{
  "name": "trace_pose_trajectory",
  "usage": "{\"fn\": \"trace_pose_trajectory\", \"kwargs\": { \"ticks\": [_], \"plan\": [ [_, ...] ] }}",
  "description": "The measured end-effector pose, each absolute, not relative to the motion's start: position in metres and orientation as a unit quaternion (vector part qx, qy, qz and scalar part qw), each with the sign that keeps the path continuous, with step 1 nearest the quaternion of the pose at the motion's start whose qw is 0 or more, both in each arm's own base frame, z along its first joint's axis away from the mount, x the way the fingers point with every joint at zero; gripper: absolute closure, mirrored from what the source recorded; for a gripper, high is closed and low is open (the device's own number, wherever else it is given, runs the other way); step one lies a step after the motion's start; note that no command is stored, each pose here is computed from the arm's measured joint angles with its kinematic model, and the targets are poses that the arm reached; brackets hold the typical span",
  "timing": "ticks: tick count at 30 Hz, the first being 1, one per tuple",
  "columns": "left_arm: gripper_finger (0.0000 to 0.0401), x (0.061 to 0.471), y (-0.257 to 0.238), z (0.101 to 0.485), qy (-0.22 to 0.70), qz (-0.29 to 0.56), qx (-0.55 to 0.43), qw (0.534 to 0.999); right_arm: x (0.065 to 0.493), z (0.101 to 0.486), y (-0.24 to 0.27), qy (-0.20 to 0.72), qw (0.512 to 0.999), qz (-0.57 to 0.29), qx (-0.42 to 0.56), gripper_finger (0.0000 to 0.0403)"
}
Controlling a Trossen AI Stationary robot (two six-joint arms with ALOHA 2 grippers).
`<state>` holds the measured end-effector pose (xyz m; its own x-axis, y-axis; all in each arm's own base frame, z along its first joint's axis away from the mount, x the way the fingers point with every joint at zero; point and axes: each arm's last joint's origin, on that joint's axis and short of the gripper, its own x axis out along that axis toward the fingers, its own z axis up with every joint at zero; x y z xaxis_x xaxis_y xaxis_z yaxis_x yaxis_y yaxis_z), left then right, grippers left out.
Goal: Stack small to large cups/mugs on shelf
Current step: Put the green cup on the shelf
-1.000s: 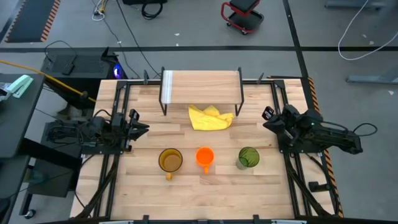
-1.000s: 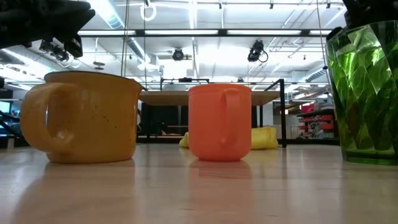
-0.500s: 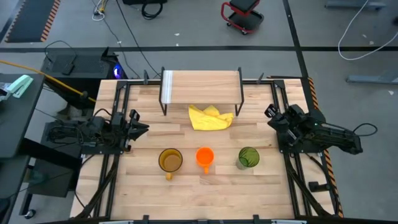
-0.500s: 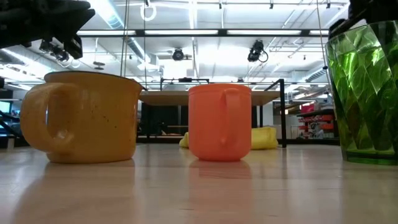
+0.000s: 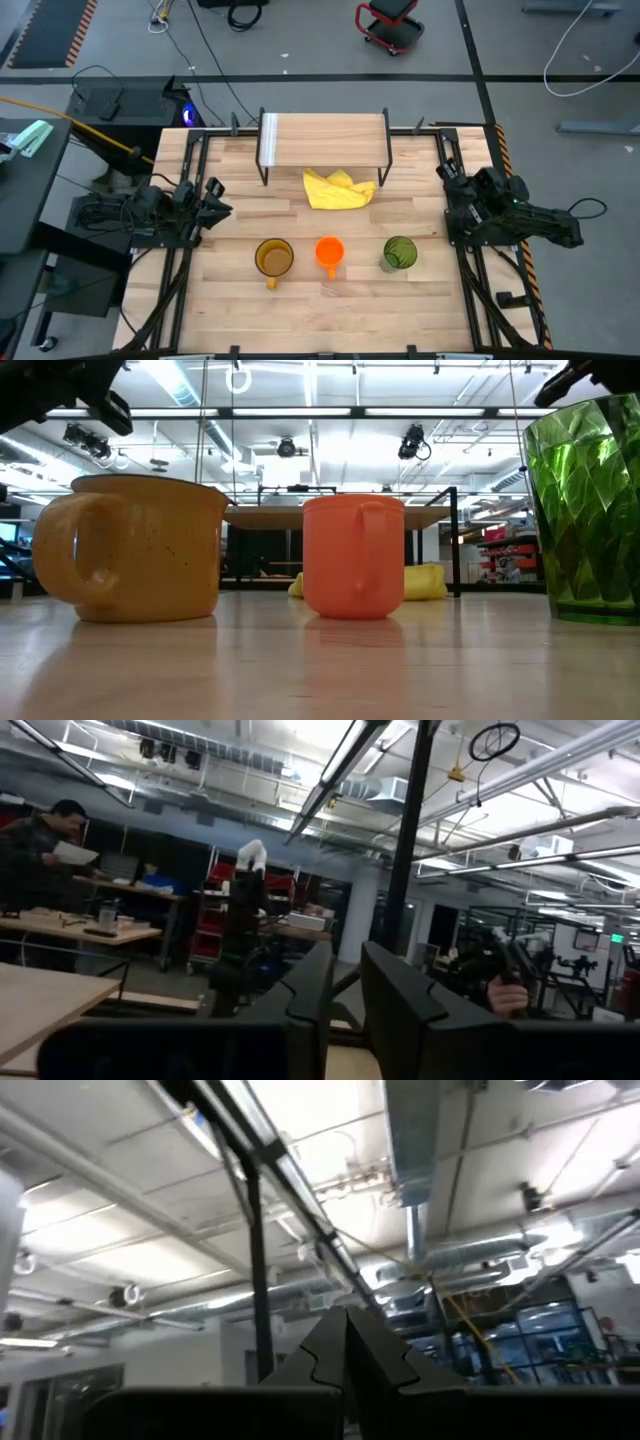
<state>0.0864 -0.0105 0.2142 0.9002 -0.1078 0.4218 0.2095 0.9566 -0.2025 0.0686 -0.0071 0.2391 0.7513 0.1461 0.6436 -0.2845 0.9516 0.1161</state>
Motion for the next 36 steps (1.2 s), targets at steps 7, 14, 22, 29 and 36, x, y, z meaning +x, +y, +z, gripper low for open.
{"fn": "trace_pose_trajectory", "kwargs": {
  "ticks": [7, 14, 22, 29, 36],
  "plan": [
    [0.0338, 0.086, -0.011, 0.215, -0.212, -0.083, -0.109, 0.968, 0.068, 0.247, -0.006, -0.322, 0.929, 0.133, 0.122, 0.0386],
    [0.0335, 0.083, -0.014, 0.219, -0.235, -0.099, -0.083, 0.963, 0.078, 0.274, -0.007, -0.245, 0.947, 0.145, 0.15, 0.0386],
    [0.0326, 0.087, -0.022, 0.234, -0.218, -0.127, -0.072, 0.965, 0.116, 0.298, -0.011, -0.084, 0.969, 0.122, 0.2, 0.0386],
    [0.0325, 0.103, -0.028, 0.239, -0.163, -0.117, -0.073, 0.977, 0.142, 0.321, -0.005, 0.056, 0.976, 0.067, 0.2, 0.0386],
    [0.0331, 0.111, -0.027, 0.235, -0.109, -0.039, -0.087, 0.989, 0.14, 0.323, 0.01, 0.167, 0.963, -0.002, 0.214, 0.0386]
  ]
}}
